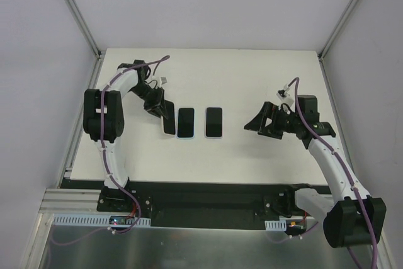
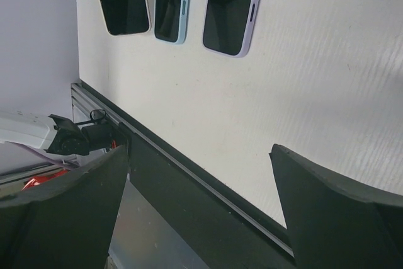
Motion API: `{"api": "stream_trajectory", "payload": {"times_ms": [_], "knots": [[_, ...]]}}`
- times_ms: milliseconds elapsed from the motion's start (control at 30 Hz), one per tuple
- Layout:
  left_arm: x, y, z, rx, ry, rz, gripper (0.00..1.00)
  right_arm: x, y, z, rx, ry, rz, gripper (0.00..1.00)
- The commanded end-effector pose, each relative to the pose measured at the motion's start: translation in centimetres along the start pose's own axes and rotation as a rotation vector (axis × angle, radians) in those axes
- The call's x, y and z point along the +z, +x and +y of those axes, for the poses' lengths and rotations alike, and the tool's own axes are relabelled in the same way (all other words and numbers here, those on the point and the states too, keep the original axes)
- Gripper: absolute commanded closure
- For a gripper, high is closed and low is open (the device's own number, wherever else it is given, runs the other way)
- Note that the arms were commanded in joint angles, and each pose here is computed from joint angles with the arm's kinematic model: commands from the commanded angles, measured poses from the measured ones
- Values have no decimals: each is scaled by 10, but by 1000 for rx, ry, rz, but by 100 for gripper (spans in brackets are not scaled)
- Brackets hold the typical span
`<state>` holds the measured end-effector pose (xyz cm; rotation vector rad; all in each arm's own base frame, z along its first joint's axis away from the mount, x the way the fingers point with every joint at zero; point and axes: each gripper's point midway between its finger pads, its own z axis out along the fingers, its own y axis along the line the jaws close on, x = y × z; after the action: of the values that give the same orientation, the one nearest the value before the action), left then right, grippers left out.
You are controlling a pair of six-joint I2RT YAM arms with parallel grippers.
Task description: Put the phone into the phone case
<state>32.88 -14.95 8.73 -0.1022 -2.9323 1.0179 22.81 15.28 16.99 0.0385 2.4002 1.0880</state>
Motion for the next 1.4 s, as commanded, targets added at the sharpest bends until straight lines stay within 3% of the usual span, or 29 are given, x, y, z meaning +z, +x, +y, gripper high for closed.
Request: {"api": "stream_trajectory", "payload": {"times_ms": [0,167,333,467,567,667,833,1033,1133,1233,1267,1367], "knots": [[-8,10,18,-14,-5,36,100,0,8,-1,0,-22,19,4],[3,13,30,-33,-7,75,100,1,7,-1,0,-21,21,4],[15,9,42,-79,-18,123,92,2,7,0,4,-34,10,4],[14,1,49,-86,-62,114,81,1,5,1,-7,-35,-14,4],[12,-7,51,-86,-88,99,65,2,7,-3,3,-19,-5,4],[11,-13,56,-86,-122,87,57,2,8,-4,11,-18,1,4],[7,-16,65,-102,-189,77,51,0,9,-4,0,-7,-5,4],[-17,-29,64,-121,-296,-28,39,-1,8,-7,-1,18,-6,4],[-27,-46,46,-116,-252,-150,41,-1,10,-11,2,33,-2,4],[-27,-56,12,-111,-87,-237,53,0,12,-14,7,41,-2,2],[-24,-52,5,-120,-51,-242,72,0,13,-14,6,42,-1,2],[-7,-56,-15,-89,-11,-267,93,0,13,-17,0,55,-2,1]]}}
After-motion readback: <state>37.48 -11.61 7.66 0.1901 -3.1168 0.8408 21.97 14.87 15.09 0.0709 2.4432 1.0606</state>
